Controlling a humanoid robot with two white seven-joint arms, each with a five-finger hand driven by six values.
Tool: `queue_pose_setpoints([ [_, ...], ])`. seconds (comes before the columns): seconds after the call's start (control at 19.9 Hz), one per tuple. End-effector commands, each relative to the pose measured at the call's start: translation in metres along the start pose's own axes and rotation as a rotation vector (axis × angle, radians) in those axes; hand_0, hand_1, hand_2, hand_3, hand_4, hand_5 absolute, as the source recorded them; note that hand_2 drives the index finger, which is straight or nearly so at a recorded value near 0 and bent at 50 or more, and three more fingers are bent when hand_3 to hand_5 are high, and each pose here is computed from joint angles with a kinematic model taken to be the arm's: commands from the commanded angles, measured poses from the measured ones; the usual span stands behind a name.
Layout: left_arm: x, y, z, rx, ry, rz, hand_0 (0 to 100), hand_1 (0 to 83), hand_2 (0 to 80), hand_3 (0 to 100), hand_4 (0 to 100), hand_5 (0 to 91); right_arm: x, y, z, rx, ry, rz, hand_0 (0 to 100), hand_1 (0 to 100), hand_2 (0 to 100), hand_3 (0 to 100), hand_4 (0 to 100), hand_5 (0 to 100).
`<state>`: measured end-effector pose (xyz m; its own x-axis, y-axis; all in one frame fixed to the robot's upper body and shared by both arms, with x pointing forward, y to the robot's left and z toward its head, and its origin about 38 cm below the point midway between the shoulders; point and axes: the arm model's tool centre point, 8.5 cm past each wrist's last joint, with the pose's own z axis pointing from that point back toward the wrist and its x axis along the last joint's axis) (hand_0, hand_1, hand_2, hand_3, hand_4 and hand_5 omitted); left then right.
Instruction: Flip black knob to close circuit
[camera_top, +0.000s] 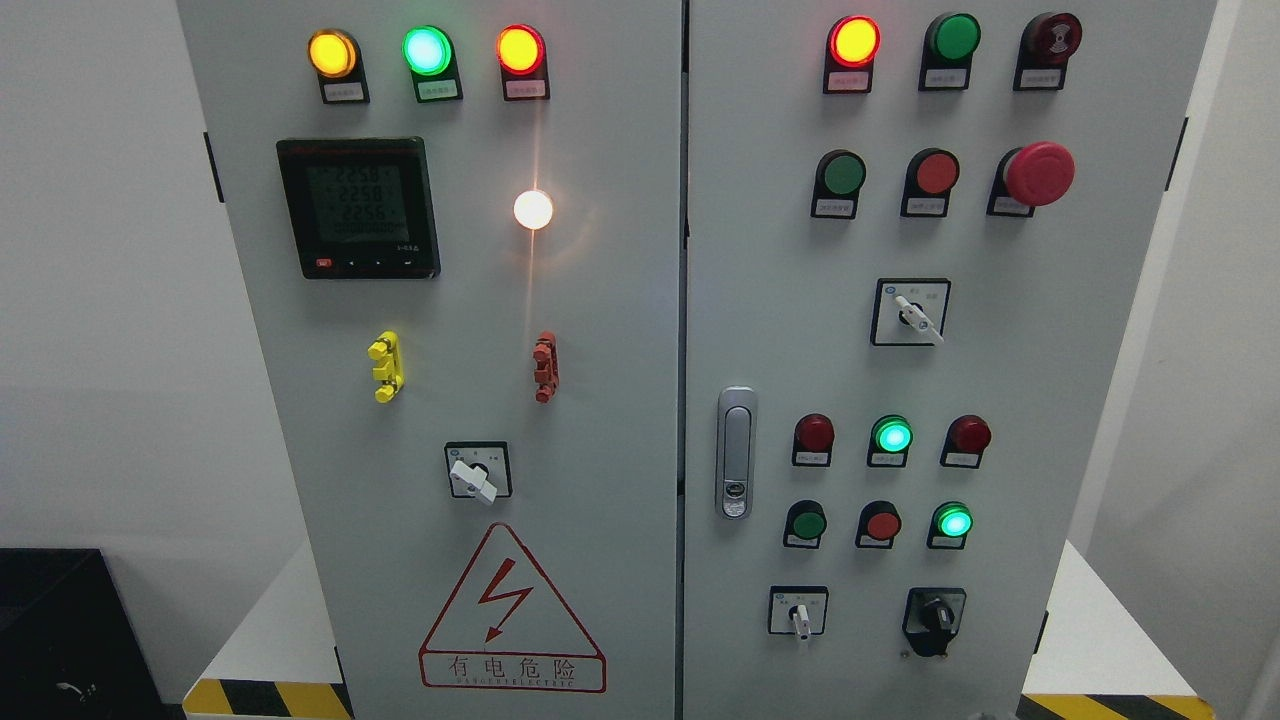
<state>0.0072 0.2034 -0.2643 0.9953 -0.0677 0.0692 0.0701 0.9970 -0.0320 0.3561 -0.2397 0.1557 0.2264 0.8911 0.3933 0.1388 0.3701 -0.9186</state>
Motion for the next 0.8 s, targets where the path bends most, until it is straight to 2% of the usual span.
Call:
queue_pose_setpoints([
  [0.0,-0.006,-0.002,0.0,-0.003,-0.003,0.002,12,55.6,0.0,0,0,0.0,0.003,-0.002,-0.018,-0.017,0.029,0.016,0,0,89,100,89,92],
  [0.75,-0.006,-0.002,0.0,-0.003,-0.003,0.002,12,55.6,0.0,0,0,0.0,-0.002,-0.001,-0.05,-0.004,0.111,0.004,0,0,88,100,88,92],
])
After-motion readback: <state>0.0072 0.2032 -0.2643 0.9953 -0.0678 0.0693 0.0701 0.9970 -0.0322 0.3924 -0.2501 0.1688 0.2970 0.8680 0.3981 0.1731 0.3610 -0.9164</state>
